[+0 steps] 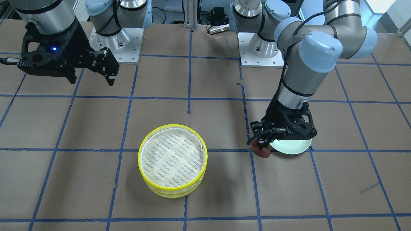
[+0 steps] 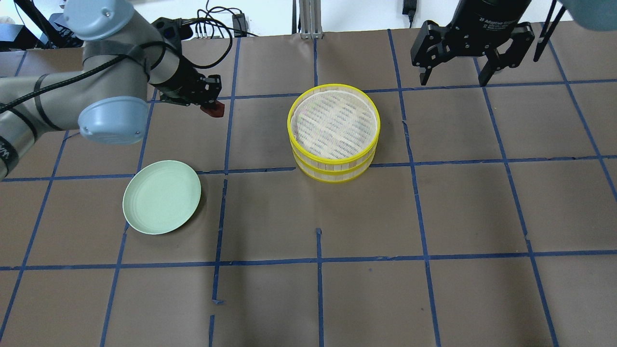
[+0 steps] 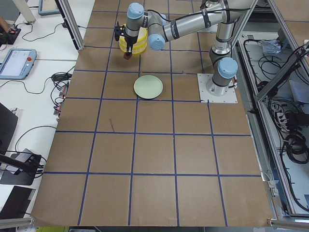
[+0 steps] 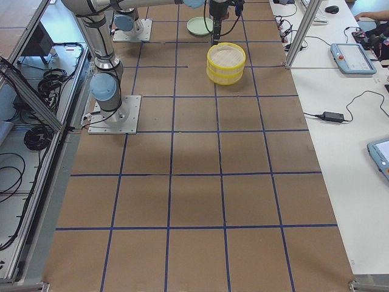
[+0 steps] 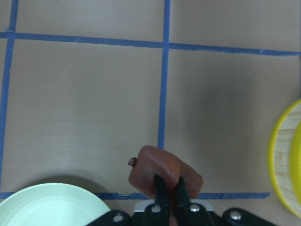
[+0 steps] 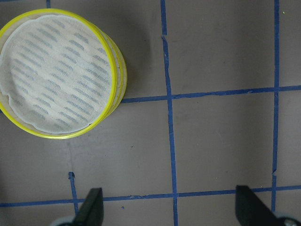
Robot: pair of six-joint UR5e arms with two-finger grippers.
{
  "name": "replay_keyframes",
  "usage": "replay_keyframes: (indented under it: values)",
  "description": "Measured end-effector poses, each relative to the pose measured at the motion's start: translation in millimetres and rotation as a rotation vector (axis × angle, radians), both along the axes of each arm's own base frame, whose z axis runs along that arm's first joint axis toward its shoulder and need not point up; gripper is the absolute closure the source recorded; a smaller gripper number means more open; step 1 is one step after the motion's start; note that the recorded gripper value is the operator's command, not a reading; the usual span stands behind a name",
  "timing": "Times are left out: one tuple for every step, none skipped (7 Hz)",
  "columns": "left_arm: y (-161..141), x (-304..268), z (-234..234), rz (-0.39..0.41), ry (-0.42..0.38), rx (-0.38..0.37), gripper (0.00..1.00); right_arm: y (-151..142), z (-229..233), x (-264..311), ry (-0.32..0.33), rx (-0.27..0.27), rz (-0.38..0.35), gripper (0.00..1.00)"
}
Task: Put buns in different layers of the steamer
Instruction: 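Carry the red bun over the steamer top tier while the right gripper withdraws, then lower the red bun into the top tier and open the left gripper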
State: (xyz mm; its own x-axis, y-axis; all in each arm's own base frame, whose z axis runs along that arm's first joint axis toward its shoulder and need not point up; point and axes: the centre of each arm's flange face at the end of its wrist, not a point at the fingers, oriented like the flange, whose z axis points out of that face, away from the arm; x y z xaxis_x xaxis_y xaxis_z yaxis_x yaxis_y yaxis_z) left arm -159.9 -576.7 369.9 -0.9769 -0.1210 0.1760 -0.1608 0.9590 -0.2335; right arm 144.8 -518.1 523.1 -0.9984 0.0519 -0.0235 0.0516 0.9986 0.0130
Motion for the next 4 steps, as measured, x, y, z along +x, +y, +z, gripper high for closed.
replay_keyframes:
  values:
    - [-5,-45,2,0.048,0.058,-0.003,0.95,2,-3,1,-0.004,0.011,0.009,0.0]
    - [-13,-93,0,0.088,0.115,-0.011,0.92,4,-8,0,-0.005,0.021,0.016,0.0]
    - [-23,-133,-9,0.117,0.155,-0.017,0.49,6,-11,0,-0.005,0.028,0.021,0.0]
    - [-29,-153,-22,0.133,0.172,-0.017,0.0,7,-13,0,-0.004,0.031,0.023,0.0]
